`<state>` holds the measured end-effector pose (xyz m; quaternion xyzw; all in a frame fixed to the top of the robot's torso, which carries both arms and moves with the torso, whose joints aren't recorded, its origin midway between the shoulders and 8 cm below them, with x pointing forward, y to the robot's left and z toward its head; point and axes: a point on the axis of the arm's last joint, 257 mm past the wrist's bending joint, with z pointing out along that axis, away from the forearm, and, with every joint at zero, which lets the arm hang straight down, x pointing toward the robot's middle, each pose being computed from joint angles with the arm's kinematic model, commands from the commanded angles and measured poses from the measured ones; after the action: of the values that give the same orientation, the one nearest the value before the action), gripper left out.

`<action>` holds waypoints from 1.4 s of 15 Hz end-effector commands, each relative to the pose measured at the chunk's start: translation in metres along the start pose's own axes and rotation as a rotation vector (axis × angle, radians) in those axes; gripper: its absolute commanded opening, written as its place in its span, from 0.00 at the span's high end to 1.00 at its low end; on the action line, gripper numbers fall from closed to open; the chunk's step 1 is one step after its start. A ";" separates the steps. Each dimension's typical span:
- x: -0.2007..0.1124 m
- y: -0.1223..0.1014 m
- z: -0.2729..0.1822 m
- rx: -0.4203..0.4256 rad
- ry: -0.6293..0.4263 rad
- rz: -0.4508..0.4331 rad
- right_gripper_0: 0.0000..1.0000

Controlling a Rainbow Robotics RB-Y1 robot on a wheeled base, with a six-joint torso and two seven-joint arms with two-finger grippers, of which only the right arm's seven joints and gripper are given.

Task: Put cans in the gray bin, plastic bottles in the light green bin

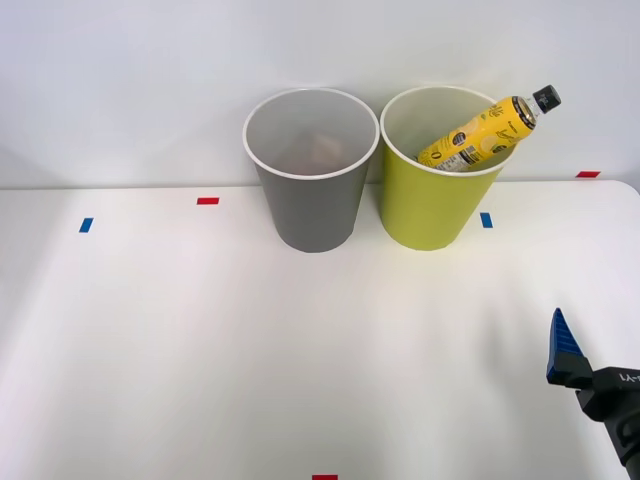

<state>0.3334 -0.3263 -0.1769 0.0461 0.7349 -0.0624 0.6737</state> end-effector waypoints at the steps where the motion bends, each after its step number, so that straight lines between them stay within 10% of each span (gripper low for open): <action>1: 0.016 -0.004 0.002 0.013 0.030 -0.005 0.00; 12: 0.068 0.033 -0.030 -0.153 -0.161 0.016 0.00; 21: 0.107 0.030 -0.098 -0.133 -0.078 -0.116 0.00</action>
<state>0.2392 -0.2861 -0.2723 -0.0505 0.7071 -0.0593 0.7028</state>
